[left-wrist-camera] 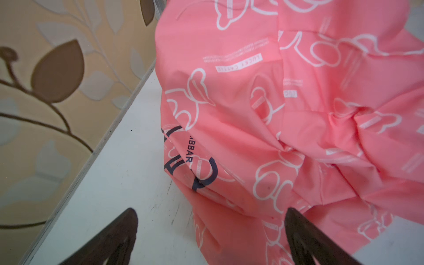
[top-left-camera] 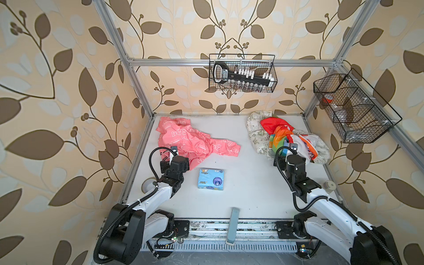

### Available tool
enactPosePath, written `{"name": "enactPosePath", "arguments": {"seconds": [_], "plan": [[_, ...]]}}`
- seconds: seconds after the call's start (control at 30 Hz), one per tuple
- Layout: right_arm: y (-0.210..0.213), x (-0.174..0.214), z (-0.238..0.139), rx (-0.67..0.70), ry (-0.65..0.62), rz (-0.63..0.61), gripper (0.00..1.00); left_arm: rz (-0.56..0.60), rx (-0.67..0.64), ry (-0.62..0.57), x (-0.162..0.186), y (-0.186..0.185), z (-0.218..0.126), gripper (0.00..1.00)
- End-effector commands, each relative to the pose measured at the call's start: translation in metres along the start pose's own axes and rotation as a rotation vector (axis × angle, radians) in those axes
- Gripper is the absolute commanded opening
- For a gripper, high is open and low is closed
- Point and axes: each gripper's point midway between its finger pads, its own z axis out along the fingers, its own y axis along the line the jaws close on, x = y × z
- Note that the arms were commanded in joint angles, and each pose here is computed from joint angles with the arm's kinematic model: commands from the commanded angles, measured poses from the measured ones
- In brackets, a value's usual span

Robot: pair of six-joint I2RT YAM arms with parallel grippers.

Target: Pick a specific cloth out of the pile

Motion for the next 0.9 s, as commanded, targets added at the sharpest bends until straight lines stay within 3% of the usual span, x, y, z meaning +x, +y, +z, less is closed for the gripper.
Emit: {"name": "enactPosePath", "arguments": {"seconds": [0.0,0.23,0.47,0.7,0.87], "plan": [[-0.007,-0.019,0.007,-0.03,-0.112,0.112,1.0,-0.033,0.097,-0.114,-0.025,-0.014,0.004,0.99],[-0.019,-0.009,0.032,0.0,-0.188,0.147,1.0,-0.018,0.227,-0.193,-0.035,-0.03,0.007,0.99],[-0.005,-0.01,0.048,-0.08,-0.239,0.111,1.0,-0.062,0.247,-0.141,-0.035,-0.023,0.021,0.99],[0.006,0.003,0.052,-0.132,-0.272,0.086,1.0,-0.111,0.282,-0.216,-0.017,-0.021,0.04,0.99],[0.011,0.008,0.06,-0.162,-0.215,0.077,1.0,-0.1,0.307,-0.095,-0.015,-0.028,0.054,0.99]]}}
